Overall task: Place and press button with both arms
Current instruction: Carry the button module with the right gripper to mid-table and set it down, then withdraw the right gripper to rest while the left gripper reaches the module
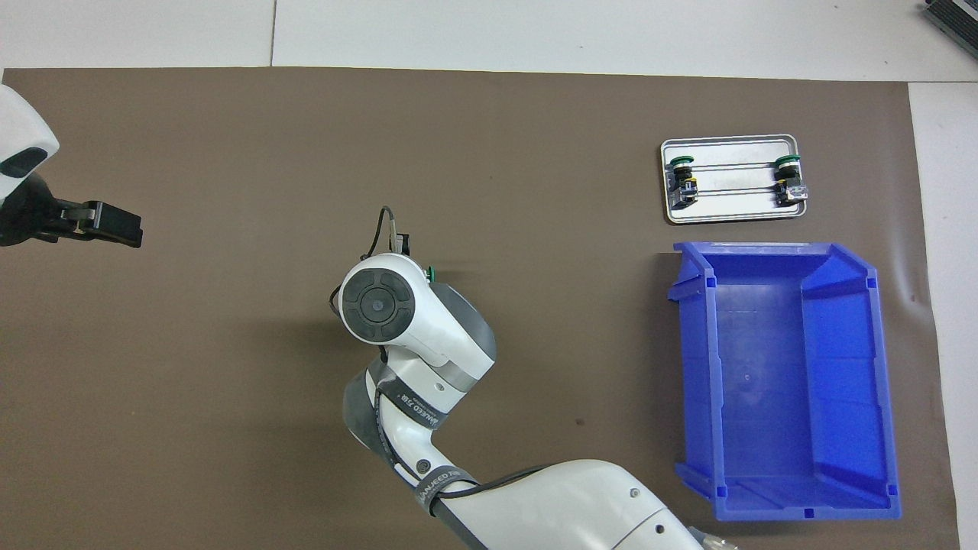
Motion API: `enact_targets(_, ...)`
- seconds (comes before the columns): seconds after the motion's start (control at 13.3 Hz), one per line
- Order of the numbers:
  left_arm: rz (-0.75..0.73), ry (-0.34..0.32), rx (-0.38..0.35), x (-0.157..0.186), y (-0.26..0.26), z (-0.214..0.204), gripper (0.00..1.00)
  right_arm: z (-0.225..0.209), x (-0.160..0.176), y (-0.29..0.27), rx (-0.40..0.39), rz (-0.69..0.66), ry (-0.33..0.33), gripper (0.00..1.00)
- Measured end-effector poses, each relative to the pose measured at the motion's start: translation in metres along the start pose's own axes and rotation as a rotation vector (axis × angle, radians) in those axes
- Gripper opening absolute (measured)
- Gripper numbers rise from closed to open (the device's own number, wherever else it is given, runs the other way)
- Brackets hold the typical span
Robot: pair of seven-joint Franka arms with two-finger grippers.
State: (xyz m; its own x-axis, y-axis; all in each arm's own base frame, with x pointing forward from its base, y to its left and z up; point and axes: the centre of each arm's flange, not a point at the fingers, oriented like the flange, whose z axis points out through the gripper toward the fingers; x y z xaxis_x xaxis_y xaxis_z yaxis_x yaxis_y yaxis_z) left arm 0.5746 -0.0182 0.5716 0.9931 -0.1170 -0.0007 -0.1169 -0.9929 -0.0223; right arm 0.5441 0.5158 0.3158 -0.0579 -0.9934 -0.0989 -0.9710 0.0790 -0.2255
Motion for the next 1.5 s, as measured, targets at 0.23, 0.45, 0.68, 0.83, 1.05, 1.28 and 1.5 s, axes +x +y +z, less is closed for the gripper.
enact_targets(0.23, 0.0, 0.0, 0.0, 0.0, 0.0, 0.0, 1.0, 0.004, -0.002, 0.005, 0.008, -0.001, -0.013, 0.37)
enact_targets(0.45, 0.0, 0.0, 0.0, 0.0, 0.0, 0.0, 1.0, 0.005, -0.014, 0.022, 0.004, -0.023, -0.015, 0.71)
enact_targets(0.68, 0.0, 0.0, 0.0, 0.0, 0.0, 0.0, 1.0, -0.003, -0.018, 0.028, 0.022, -0.083, 0.019, 1.0)
enact_targets(0.83, 0.0, 0.0, 0.0, 0.0, 0.0, 0.0, 1.0, -0.019, -0.014, 0.02, 0.034, -0.174, 0.035, 1.0)
enact_targets(1.05, 0.0, 0.0, 0.0, 0.0, 0.0, 0.0, 1.0, -0.069, 0.024, -0.023, 0.046, -0.331, 0.047, 1.0)
enact_targets(1.28, 0.0, 0.0, 0.0, 0.0, 0.0, 0.0, 1.0, -0.121, 0.106, -0.071, 0.035, -0.497, 0.076, 1.0)
enact_targets(1.5, 0.0, 0.0, 0.0, 0.0, 0.0, 0.0, 1.0, -0.155, 0.192, -0.096, -0.059, -0.696, 0.123, 1.0)
